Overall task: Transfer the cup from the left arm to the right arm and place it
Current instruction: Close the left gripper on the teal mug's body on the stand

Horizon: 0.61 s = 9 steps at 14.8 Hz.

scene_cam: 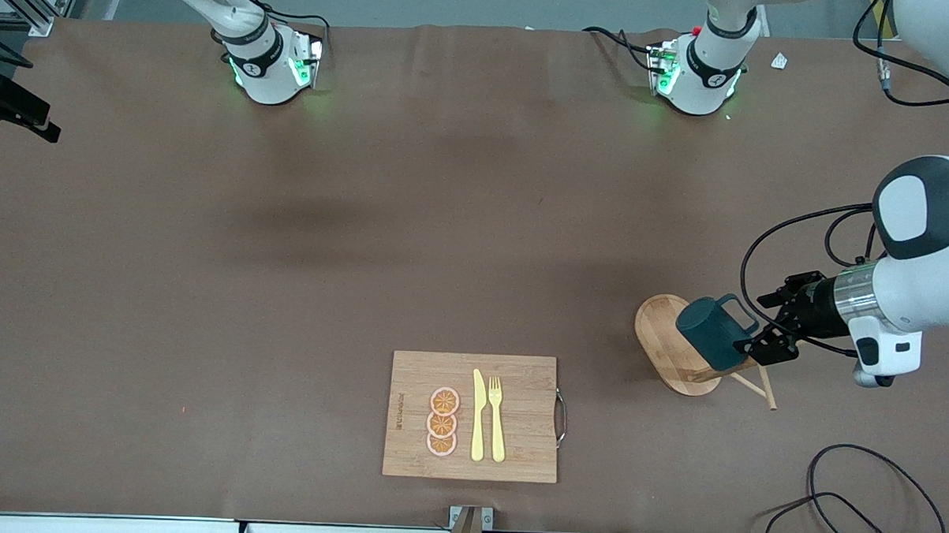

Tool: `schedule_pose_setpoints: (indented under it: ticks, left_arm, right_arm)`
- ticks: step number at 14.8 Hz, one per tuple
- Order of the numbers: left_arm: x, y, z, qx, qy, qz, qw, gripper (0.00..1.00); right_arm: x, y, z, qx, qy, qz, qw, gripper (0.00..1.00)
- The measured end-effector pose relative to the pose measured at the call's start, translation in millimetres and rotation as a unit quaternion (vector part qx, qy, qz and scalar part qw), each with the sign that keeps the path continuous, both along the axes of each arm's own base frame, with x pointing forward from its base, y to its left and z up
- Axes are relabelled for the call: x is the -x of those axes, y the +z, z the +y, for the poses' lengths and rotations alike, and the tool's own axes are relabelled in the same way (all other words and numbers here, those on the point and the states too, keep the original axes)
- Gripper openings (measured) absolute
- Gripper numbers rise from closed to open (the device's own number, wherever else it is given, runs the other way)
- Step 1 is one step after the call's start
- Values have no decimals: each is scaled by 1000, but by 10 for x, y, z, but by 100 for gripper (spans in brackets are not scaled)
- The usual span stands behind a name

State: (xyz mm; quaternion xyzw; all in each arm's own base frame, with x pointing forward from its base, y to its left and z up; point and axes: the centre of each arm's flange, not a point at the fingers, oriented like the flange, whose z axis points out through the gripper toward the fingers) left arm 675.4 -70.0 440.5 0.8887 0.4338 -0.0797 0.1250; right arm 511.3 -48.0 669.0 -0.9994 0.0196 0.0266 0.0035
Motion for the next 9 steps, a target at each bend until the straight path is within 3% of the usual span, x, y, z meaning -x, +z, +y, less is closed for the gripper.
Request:
schedule_pose_setpoints:
  ticks: [5, 9]
  left_arm:
    - [-8, 102, 4, 3, -3, -31, 1000, 100]
    - [125, 165, 138, 30, 10, -53, 998, 100]
  right_arm:
    - [-3, -3, 0, 0, 0, 0, 1000, 100]
    - [-3, -4, 0, 0, 0, 0, 1000, 100]
